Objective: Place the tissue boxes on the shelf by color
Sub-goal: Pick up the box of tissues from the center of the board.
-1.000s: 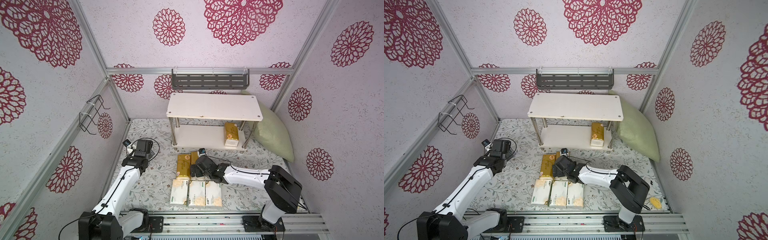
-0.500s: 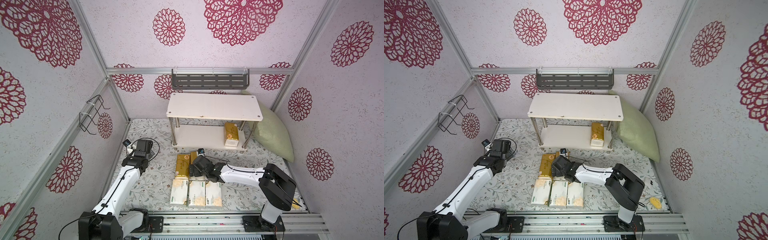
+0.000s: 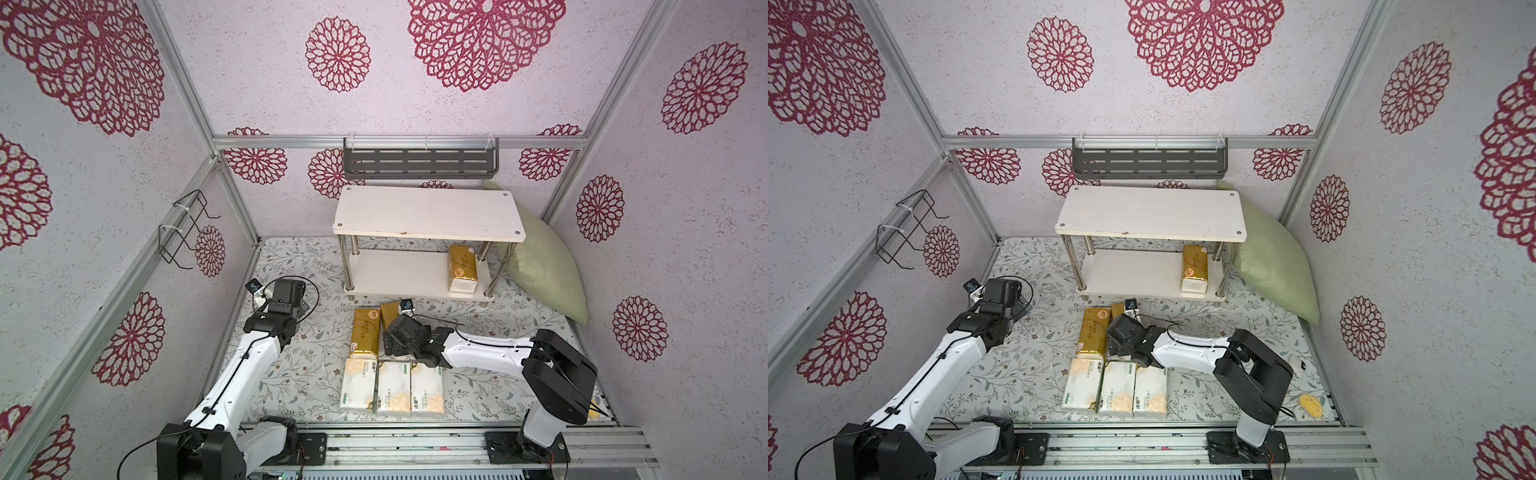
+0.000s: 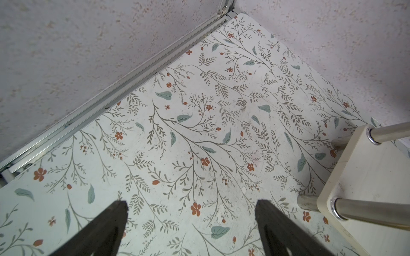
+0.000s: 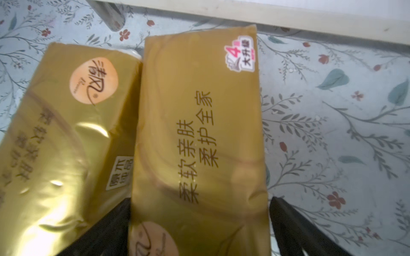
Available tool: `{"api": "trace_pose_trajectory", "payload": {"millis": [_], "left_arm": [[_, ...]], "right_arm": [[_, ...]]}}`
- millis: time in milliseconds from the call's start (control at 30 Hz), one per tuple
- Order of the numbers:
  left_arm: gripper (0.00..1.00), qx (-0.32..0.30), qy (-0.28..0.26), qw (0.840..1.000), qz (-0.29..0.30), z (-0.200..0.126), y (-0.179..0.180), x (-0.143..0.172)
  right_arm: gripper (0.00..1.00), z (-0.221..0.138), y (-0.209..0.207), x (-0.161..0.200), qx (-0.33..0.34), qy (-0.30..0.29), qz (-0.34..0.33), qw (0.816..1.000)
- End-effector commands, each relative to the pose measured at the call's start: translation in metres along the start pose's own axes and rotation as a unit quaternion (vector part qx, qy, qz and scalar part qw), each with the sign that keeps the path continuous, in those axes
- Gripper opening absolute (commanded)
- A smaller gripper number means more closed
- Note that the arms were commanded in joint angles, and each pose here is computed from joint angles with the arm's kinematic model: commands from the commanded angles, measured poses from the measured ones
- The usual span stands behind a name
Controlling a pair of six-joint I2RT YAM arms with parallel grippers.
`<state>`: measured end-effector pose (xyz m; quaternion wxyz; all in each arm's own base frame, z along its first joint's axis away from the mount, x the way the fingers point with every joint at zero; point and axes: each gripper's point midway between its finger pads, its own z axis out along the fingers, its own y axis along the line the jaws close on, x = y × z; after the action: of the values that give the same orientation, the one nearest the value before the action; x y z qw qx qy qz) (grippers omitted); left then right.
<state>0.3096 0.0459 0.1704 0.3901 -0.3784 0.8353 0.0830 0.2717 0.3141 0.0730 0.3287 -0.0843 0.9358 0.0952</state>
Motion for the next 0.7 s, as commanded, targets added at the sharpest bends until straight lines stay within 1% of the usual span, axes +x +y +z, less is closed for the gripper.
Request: {"api": "trace_pose_trajectory", "payload": {"millis": [0,167,667], "left_arm": [[0.97,0.009,-0.005,1.000,0.002,-0.002,-0.006,-0.003],[0.97,0.009,-0.003,1.000,0.003,-0.002,-0.006,-0.002],[0.97,0.002,-0.007,1.000,0.005,-0.003,-0.001,-0.001]], "right_arm": [[0.99,-0.012,-0.019,-0.006,0.029,-0.013,-0.002,0.999],[0.99,-0.009,-0.011,-0.007,0.010,-0.014,-0.004,1.000],[0.98,0.006,0.001,-0.004,-0.010,-0.022,-0.027,0.999]]}}
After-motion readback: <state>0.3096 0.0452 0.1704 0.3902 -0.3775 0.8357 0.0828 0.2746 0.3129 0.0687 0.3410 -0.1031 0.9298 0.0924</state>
